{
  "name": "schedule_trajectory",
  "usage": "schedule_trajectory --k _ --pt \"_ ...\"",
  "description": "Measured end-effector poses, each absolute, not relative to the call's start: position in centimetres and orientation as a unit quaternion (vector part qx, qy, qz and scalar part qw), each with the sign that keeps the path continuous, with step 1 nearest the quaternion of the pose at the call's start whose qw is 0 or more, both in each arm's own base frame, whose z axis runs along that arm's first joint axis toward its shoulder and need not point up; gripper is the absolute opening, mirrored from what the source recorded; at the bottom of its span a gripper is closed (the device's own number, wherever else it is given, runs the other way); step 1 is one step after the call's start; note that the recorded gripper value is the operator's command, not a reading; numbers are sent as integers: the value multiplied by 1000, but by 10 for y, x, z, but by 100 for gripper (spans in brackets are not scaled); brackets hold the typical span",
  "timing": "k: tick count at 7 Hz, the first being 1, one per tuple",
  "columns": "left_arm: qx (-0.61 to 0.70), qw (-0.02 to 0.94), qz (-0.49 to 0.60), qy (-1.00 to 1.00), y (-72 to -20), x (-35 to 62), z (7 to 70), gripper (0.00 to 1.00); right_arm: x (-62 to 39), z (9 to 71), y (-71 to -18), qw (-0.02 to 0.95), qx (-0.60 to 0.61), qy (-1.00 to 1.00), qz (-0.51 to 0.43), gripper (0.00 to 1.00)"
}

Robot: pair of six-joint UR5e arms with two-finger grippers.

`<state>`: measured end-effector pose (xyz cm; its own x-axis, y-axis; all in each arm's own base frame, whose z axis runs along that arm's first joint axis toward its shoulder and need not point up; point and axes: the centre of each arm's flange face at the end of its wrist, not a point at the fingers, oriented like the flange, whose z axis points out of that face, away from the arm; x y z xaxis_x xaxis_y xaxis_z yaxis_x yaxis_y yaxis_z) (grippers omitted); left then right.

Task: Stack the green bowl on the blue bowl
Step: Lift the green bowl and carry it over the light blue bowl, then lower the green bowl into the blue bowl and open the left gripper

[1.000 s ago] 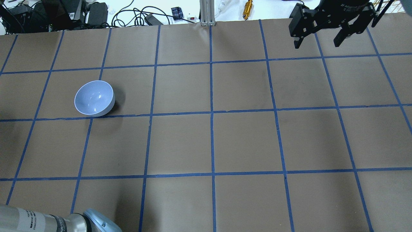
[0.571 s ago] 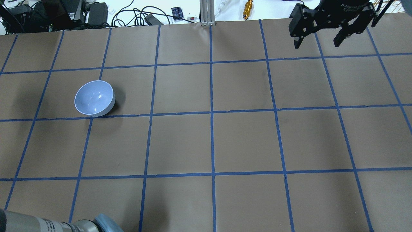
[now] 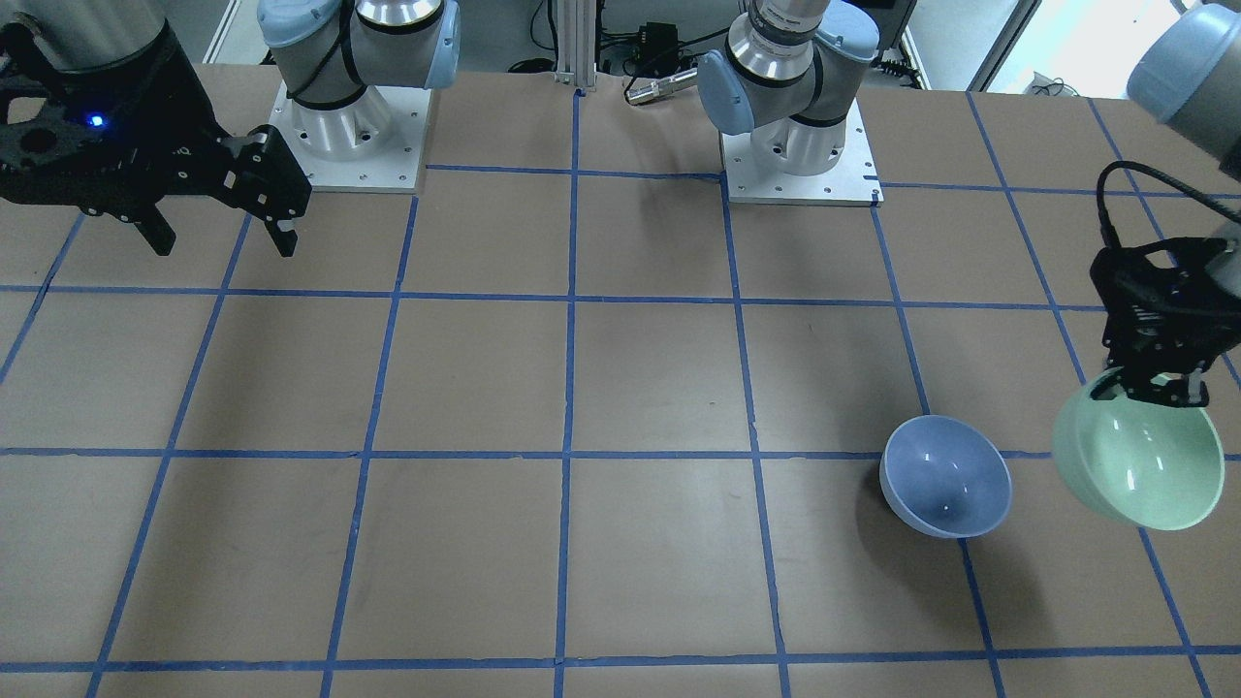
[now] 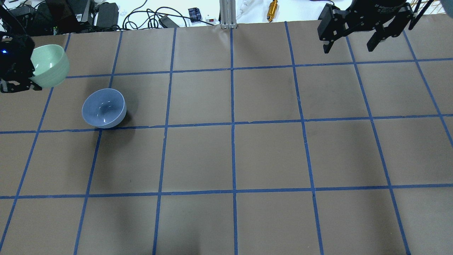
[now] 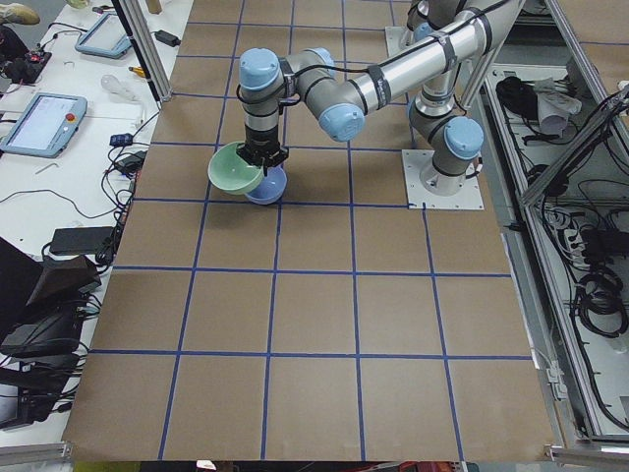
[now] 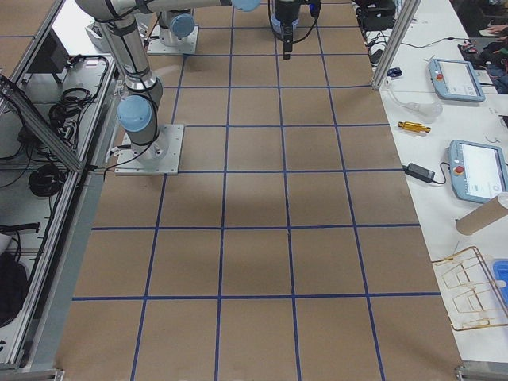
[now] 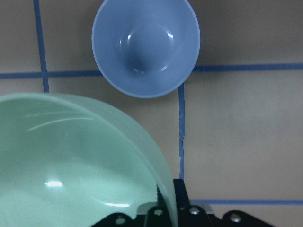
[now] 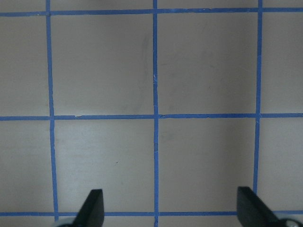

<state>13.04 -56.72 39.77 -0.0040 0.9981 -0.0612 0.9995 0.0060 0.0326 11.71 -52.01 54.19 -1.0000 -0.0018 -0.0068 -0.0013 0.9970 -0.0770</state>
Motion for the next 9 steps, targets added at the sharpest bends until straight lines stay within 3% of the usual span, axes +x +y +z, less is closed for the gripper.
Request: schedule_trajectory --k 6,7,8,9 --pt "702 52 -20 710 -528 68 276 0 117 542 -520 3 -1 999 -38 100" --pt "702 51 -20 710 -525 68 269 41 117 542 -520 3 -1 999 -39 100" --pt "701 51 -20 711 -525 69 265 99 117 542 -520 4 -1 999 -39 100" --pt "700 51 -20 712 -528 71 263 100 117 542 -520 4 -1 999 -39 100"
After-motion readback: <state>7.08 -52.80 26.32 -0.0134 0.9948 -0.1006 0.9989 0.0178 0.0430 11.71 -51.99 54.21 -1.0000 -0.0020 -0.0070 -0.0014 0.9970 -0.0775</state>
